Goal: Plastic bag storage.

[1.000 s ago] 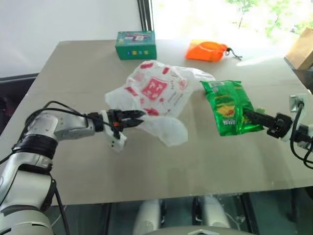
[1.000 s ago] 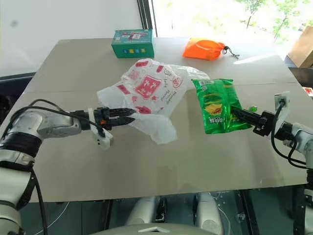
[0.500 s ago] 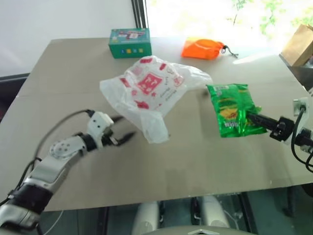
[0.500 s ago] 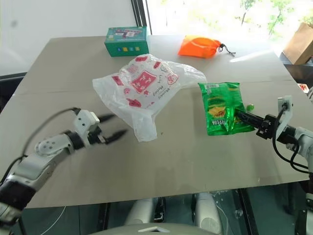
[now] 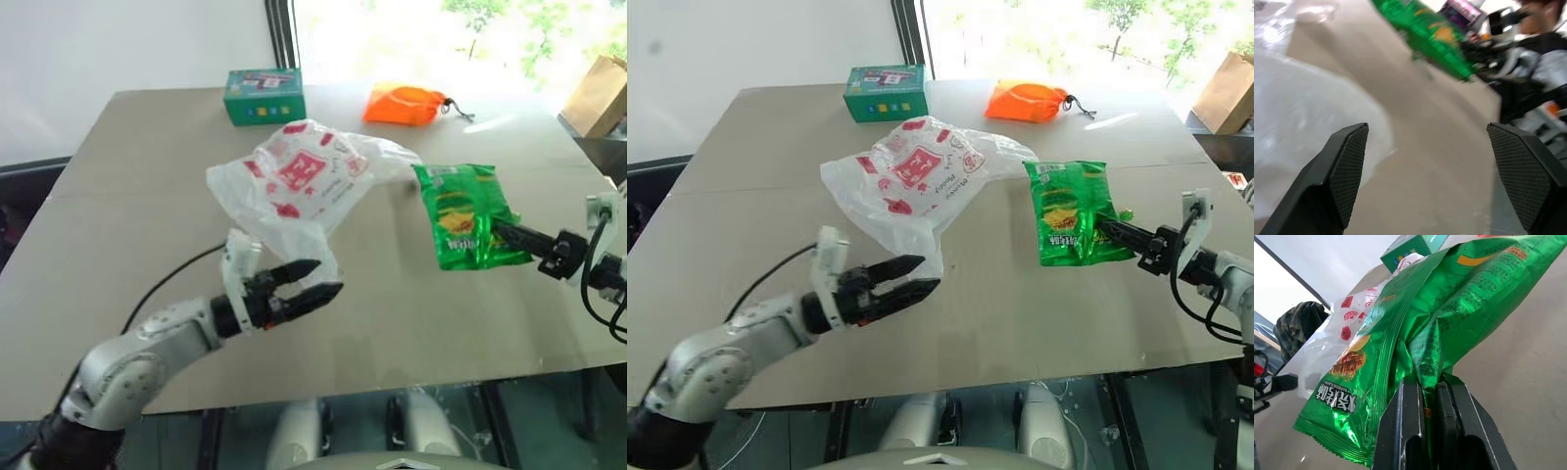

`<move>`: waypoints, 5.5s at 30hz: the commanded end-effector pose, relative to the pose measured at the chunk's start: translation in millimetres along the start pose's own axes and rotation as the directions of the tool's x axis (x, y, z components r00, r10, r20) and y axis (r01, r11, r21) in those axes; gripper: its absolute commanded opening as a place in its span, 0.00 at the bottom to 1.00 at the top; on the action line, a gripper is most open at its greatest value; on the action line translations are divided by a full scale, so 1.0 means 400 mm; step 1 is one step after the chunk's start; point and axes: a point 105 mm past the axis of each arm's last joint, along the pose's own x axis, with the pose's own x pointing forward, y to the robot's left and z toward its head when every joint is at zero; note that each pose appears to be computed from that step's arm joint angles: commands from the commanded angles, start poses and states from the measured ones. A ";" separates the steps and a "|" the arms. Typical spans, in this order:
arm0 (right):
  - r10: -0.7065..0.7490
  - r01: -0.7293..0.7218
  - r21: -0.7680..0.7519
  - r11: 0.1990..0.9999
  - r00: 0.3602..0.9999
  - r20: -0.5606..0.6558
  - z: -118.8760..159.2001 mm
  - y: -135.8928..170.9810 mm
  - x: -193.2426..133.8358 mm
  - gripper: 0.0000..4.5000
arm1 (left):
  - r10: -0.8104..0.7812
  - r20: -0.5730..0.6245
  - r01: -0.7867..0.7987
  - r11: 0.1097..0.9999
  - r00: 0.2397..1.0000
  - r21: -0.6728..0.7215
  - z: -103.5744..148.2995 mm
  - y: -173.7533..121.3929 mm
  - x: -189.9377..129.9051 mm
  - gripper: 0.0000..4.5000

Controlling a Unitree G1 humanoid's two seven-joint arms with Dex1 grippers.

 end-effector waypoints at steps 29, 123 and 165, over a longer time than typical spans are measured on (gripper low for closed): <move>-0.032 0.034 -0.066 0.997 0.999 0.036 0.047 0.004 -0.017 0.00 | 0.114 0.066 -0.129 0.944 0.991 0.305 -0.068 0.007 0.125 0.91; -0.640 0.611 -0.326 0.721 0.768 0.023 -0.097 -0.183 -0.014 0.02 | 0.217 0.312 -0.303 0.916 0.925 0.264 0.030 0.033 0.019 0.00; 0.219 -0.206 -0.555 0.806 0.975 -0.044 -0.024 0.329 0.696 0.86 | 0.236 0.347 -0.345 0.890 0.907 0.296 0.041 0.032 0.034 0.00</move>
